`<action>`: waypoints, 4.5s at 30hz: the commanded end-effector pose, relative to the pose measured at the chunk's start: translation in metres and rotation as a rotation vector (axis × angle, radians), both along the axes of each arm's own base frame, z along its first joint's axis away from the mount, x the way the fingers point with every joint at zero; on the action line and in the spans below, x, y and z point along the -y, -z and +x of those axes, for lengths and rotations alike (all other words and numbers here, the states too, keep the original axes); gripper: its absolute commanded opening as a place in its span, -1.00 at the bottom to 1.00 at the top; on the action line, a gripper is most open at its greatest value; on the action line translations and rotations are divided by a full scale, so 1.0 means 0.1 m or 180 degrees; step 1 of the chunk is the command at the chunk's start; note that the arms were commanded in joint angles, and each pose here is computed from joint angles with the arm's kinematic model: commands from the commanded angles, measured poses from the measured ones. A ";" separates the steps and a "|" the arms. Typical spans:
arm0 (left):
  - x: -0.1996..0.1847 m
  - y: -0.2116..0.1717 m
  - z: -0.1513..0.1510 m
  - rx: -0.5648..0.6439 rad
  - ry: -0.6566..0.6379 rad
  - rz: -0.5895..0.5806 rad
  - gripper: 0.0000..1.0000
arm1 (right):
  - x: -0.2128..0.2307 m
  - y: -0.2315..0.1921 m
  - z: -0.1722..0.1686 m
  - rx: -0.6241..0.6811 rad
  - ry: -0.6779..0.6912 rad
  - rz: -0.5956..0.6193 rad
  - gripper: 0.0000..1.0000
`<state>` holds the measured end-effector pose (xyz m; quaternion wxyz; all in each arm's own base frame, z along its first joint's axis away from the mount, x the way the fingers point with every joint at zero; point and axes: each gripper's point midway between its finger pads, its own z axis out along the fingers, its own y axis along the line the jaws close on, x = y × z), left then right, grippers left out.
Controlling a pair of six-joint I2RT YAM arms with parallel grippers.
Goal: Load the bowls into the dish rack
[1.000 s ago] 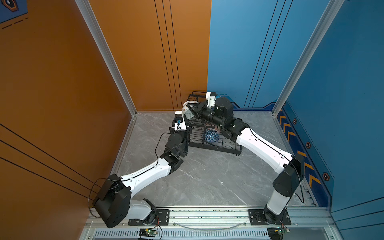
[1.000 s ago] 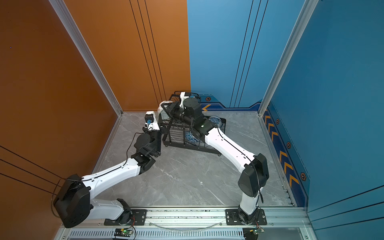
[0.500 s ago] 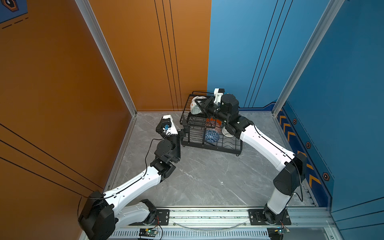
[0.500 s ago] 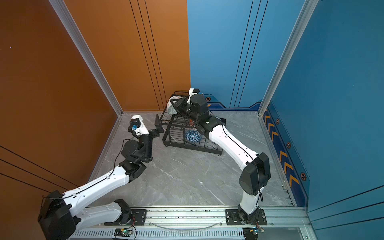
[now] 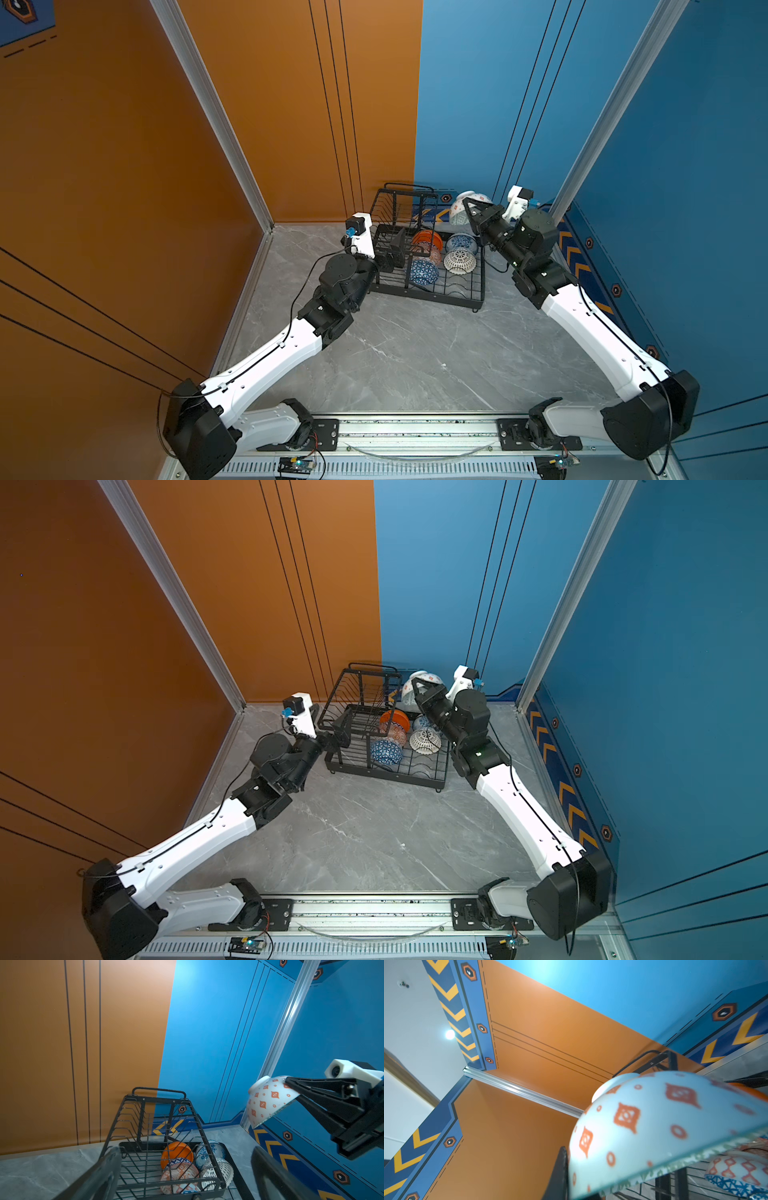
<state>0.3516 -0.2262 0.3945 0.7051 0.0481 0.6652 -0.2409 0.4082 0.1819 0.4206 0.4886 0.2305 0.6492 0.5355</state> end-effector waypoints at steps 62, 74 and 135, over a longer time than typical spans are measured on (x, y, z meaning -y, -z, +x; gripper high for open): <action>0.49 0.13 0.12 -0.0323 0.0575 -0.0076 0.96 | 0.12 2.58 0.46 -0.0481 0.0488 0.0079 -1.00; 0.47 0.14 0.14 -0.0330 0.0572 -0.0076 0.96 | 0.15 2.72 0.45 -0.0500 0.0523 0.0044 -1.00; 0.34 0.05 -0.02 -0.0329 0.0545 -0.0168 0.96 | 0.06 2.69 0.28 -0.1346 0.0799 -0.0214 -0.11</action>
